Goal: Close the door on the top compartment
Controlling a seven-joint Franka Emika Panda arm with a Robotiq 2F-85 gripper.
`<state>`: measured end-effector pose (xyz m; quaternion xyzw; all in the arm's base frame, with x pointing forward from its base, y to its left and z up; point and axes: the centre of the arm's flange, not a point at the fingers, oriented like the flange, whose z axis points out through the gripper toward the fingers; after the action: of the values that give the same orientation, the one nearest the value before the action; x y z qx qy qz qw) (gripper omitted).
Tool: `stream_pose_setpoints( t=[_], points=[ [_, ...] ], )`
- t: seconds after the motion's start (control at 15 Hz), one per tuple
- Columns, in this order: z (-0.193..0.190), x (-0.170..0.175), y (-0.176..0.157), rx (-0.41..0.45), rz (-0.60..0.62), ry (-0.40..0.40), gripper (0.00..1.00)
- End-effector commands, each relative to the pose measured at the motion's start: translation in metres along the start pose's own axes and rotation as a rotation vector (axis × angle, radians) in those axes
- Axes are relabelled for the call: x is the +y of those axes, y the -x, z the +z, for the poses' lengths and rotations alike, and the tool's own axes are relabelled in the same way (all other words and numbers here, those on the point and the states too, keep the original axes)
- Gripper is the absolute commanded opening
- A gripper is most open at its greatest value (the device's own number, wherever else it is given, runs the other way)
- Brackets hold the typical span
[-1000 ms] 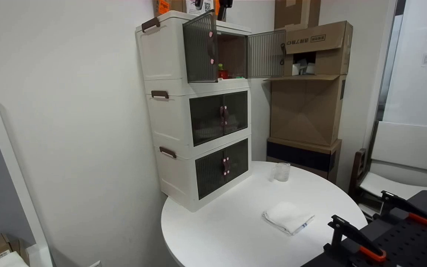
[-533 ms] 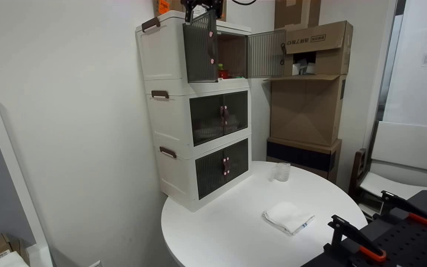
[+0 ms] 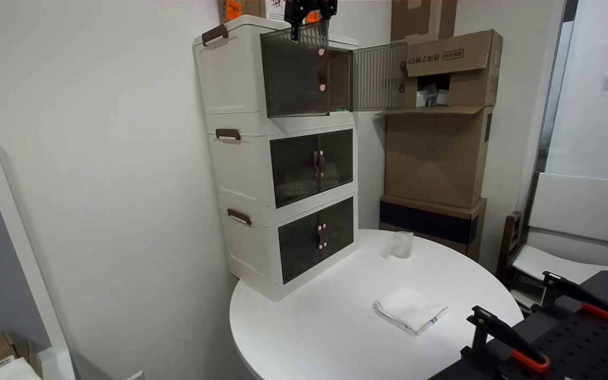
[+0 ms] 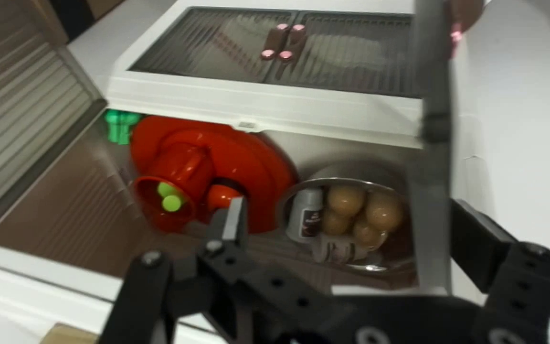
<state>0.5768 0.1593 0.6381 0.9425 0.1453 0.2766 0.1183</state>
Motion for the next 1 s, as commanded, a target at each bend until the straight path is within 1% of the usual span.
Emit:
stream_pose_setpoints(
  t=[0.0,0.27,0.4,0.67,0.8,0.93],
  points=[
    [-0.011,0.04,0.034,0.088,0.107,0.143,1.0],
    [-0.003,0.097,0.026,0.133,0.327,0.191,1.0],
    [0.004,0.12,0.034,0.167,0.43,0.214,1.0],
    [0.015,0.145,0.057,0.3,0.585,0.271,1.0],
    [0.02,0.153,0.068,0.286,0.564,0.233,1.0],
    [0.027,0.159,0.082,0.241,0.494,0.188,1.0]
  ],
)
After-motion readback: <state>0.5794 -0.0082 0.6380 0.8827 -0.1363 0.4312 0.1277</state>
